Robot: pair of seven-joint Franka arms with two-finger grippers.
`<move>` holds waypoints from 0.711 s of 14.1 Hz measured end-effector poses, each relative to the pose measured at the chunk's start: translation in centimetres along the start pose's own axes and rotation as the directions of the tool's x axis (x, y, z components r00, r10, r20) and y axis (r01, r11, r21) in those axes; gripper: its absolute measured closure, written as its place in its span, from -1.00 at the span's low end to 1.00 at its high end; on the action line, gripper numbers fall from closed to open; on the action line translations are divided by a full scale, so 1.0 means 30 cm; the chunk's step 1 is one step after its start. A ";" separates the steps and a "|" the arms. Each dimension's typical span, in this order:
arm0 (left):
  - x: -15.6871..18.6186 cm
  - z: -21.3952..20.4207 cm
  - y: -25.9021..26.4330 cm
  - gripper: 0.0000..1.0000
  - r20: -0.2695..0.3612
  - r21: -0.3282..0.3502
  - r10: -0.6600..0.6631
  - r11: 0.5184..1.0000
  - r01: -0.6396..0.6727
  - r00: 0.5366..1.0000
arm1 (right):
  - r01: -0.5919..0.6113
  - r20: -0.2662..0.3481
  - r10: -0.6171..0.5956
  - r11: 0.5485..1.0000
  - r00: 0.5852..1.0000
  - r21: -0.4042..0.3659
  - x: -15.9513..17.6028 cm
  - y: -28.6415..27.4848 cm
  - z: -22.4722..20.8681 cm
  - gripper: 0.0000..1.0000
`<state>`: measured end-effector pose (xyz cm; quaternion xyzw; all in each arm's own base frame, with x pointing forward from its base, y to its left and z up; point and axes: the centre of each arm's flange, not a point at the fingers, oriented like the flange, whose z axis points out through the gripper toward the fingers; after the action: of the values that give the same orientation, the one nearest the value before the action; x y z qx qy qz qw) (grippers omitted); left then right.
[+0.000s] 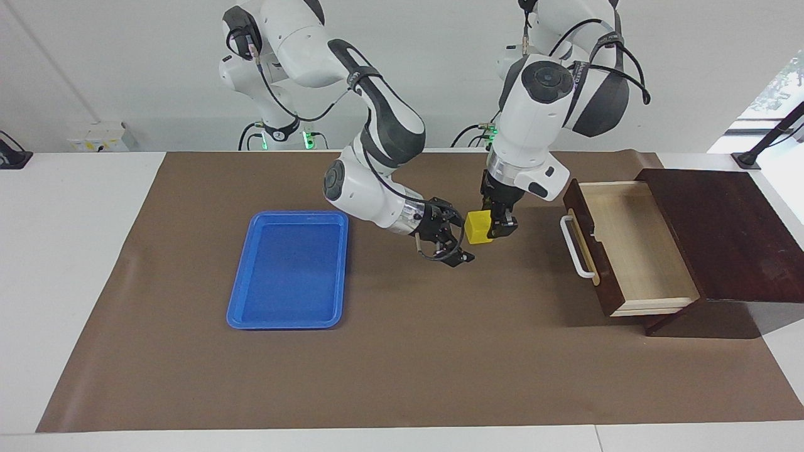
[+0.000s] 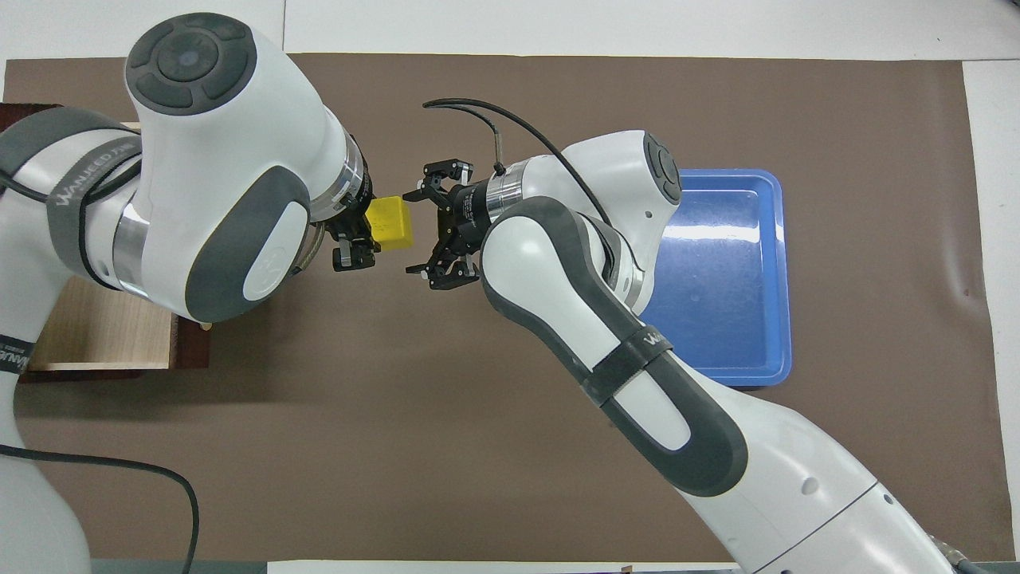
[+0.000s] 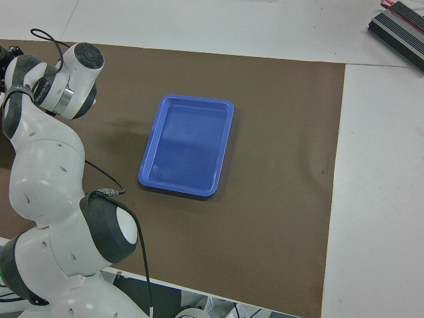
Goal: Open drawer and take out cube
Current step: 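Close the right gripper on the yellow cube held by the left gripper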
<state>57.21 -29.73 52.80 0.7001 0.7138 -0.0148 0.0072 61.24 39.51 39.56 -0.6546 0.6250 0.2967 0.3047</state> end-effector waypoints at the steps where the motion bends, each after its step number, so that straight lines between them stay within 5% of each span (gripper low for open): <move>1: 0.000 0.000 0.000 -0.10 0.000 -0.001 0.000 1.000 0.000 1.000 | -0.006 -0.001 0.006 1.000 1.000 0.003 0.002 -0.004 -0.004 -1.00; 10: -0.001 0.017 0.007 -0.10 0.001 -0.001 -0.002 1.000 0.002 1.000 | -0.012 0.001 0.012 1.000 1.000 -0.008 -0.084 0.008 0.014 -1.00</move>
<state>57.41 -29.77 52.29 0.6995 0.7144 -0.0149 0.0080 60.88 41.44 41.22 -0.6520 0.6275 0.3014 0.3005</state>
